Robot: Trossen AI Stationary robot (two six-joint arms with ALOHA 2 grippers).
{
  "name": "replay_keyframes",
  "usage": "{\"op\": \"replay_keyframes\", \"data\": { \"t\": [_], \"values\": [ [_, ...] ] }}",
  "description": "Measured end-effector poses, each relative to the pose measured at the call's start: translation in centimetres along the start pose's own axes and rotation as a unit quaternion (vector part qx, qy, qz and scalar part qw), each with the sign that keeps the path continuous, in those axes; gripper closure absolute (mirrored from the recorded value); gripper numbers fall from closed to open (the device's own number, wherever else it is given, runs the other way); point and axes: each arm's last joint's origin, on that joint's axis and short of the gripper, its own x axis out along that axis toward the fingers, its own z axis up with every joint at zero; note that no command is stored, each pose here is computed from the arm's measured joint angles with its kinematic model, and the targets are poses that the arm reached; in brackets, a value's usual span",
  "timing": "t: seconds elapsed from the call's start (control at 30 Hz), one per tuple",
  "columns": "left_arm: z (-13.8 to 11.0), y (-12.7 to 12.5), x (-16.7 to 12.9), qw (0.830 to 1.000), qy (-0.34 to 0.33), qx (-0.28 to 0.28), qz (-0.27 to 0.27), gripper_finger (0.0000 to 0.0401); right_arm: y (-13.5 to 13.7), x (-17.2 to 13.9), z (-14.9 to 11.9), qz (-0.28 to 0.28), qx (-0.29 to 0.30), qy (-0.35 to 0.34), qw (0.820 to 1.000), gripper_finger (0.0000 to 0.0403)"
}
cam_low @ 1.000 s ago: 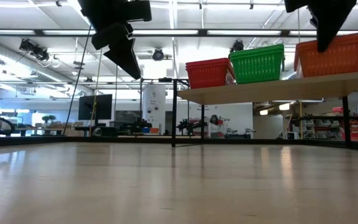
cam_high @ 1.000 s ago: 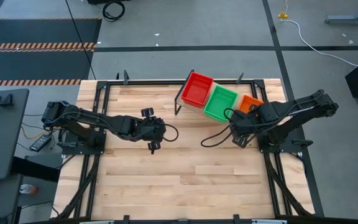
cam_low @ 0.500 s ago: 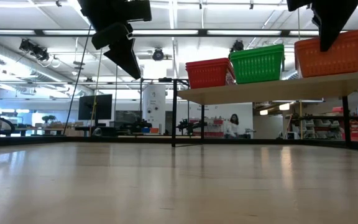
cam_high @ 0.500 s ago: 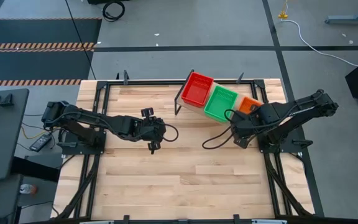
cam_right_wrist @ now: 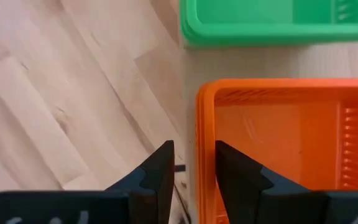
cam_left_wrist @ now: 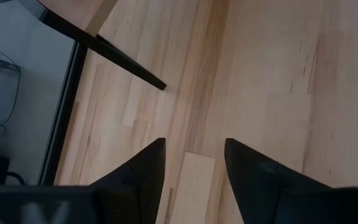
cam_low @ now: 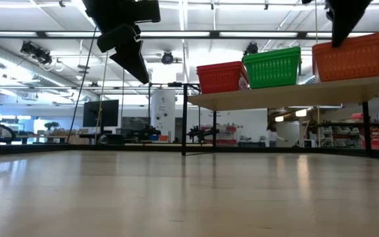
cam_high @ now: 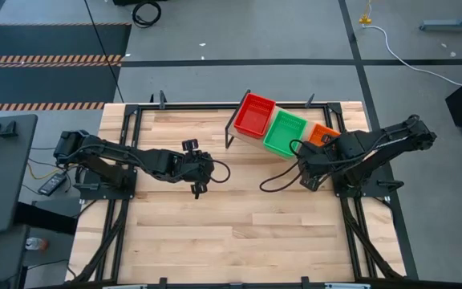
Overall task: Stack baskets on shelf by color
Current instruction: Stack the orange bin on the stacked orange bins on the shelf, then return to Home Position
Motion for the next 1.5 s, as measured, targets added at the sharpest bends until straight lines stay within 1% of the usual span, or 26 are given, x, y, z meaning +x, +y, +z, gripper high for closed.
{"op": "replay_keyframes", "data": {
  "t": [0.1,0.17,0.3,0.4,0.5,0.6,0.67,0.73,0.83,0.93,1.03,1.13,1.23,1.27,1.37,1.43,1.47,1.5],
  "values": [
    [0.0,0.0,0.0,1.000,0.000,0.000,0.000,0.0229,0.1,-1.1,0.2,0.012,-0.001,-0.022,1.000,0.0284],
    [0.0,0.0,0.0,1.000,-0.001,0.000,0.000,0.0229,0.4,-1.9,0.5,0.034,-0.001,-0.043,0.998,0.0284],
    [0.5,0.0,0.0,1.000,-0.025,-0.007,0.005,0.0229,1.5,-3.3,1.2,0.086,-0.038,-0.110,0.989,0.0284],
    [1.0,0.1,0.0,0.998,-0.049,-0.015,0.028,0.0229,1.6,-4.0,1.3,0.083,-0.057,-0.140,0.985,0.0284],
    [1.0,0.2,-0.4,0.997,-0.055,-0.016,0.059,0.0229,1.4,-4.3,1.3,0.071,-0.050,-0.152,0.984,0.0285],
    [0.9,0.3,-1.5,0.994,-0.067,-0.023,0.081,0.0229,2.1,-4.6,1.3,0.095,-0.056,-0.167,0.980,0.0285],
    [0.8,0.3,-2.9,0.992,-0.090,-0.031,0.080,0.0229,3.0,-4.6,1.2,0.111,-0.088,-0.187,0.972,0.0285],
    [1.2,0.1,-4.5,0.987,-0.132,-0.045,0.075,0.0229,3.7,-4.7,1.3,0.115,-0.114,-0.224,0.961,0.0285],
    [0.9,-0.3,-6.2,0.975,-0.209,-0.048,0.056,0.0229,4.6,-4.9,1.5,0.106,-0.122,-0.286,0.945,0.0285],
    [-0.5,-0.5,-6.5,0.956,-0.291,-0.048,0.015,0.0229,4.7,-5.0,1.8,0.074,-0.136,-0.318,0.935,0.0286],
    [-2.3,0.6,-6.9,0.929,-0.363,-0.064,-0.018,0.0229,4.1,-4.9,2.0,0.040,-0.134,-0.327,0.935,0.0297],
    [-4.3,2.2,-8.0,0.907,-0.410,-0.085,-0.049,0.0237,3.6,-5.2,1.9,0.042,-0.140,-0.343,0.928,0.0332],
    [-6.1,3.3,-8.8,0.892,-0.437,-0.097,-0.070,0.0266,3.7,-4.7,1.6,0.066,-0.161,-0.366,0.914,0.0384],
    [-6.7,3.6,-9.0,0.887,-0.443,-0.104,-0.077,0.0280,3.7,-4.4,1.5,0.082,-0.168,-0.378,0.907,0.0392],
    [-7.8,4.0,-9.4,0.872,-0.467,-0.109,-0.096,0.0335,3.6,-3.6,0.8,0.135,-0.171,-0.420,0.881,0.0389],
    [-8.5,4.0,-9.4,0.867,-0.474,-0.103,-0.112,0.0378,3.4,-2.6,0.1,0.169,-0.173,-0.441,0.864,0.0388],
    [-8.6,4.0,-9.4,0.863,-0.480,-0.102,-0.120,0.0389,3.2,-2.0,-0.4,0.187,-0.177,-0.450,0.855,0.0391],
    [-8.9,3.9,-9.3,0.860,-0.484,-0.099,-0.127,0.0392,3.0,-1.4,-1.0,0.209,-0.184,-0.460,0.843,0.0395]
  ]
}}
